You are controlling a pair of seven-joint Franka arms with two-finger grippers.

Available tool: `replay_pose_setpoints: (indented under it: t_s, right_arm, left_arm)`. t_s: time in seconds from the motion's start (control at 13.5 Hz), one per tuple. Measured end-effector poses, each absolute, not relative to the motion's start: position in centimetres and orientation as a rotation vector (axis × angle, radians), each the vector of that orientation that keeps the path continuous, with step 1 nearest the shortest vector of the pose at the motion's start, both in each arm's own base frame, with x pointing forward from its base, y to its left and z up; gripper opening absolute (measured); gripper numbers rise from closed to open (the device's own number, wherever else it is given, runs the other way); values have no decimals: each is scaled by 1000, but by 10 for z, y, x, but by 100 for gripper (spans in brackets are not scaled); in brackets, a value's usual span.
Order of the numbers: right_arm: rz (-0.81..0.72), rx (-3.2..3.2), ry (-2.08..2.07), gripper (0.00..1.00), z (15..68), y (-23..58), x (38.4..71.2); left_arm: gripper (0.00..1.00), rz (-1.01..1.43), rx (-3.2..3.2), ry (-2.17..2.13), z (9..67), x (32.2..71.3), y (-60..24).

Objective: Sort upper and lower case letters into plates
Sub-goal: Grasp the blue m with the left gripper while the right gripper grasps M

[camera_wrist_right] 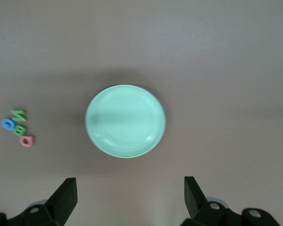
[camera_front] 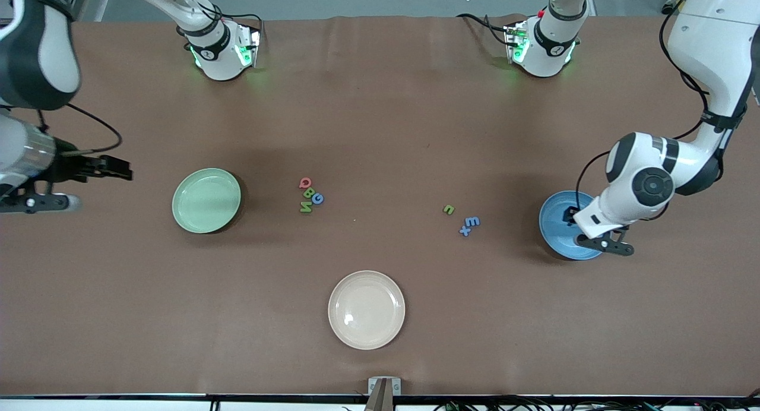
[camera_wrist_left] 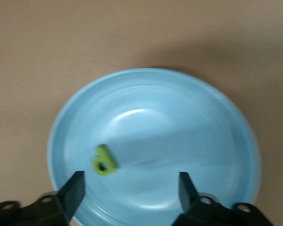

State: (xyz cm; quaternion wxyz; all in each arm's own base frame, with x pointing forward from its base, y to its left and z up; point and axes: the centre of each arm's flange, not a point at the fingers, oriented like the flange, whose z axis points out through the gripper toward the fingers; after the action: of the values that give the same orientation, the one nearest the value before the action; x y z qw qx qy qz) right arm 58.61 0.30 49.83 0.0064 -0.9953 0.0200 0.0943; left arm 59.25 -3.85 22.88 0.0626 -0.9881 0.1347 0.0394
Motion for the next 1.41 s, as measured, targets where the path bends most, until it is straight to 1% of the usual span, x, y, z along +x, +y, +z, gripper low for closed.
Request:
replay_pose_setpoints:
  t_s: [0.07, 0.22, 0.37, 0.52, 0.74, 0.96, 1.11, 1.33, 1.41]
  right_arm:
    - [302, -3089, 120, 100, 492, 23, 585]
    - [289, -3069, 184, 100, 470, 52, 584]
    - [221, -3069, 240, 100, 439, 82, 582]
    - [146, -3074, 263, 100, 403, 125, 574]
    - [100, -3082, 301, 100, 347, 181, 560]
    - [76, -3093, 332, 93, 293, 230, 552]
    - [57, -3097, 349, 93, 259, 254, 546]
    - [38, -3101, 360, 90, 229, 273, 540]
    - [34, -3099, 377, 86, 223, 274, 540]
  left_arm:
    - [100, 126, -2989, 366, 238, 589, -61]
    - [100, 110, -3011, 265, 250, 580, -111]
    - [100, 92, -3032, 161, 254, 568, -157]
    - [100, 88, -3042, 53, 249, 556, -203]
    - [100, 107, -3065, -40, 235, 545, -257]
    - [100, 111, -3056, -68, 215, 539, -278]
    - [100, 83, -3041, -80, 201, 540, -279]
    - [100, 59, -3079, -92, 191, 546, -282]
    - [100, 60, -3083, -94, 190, 547, -282]
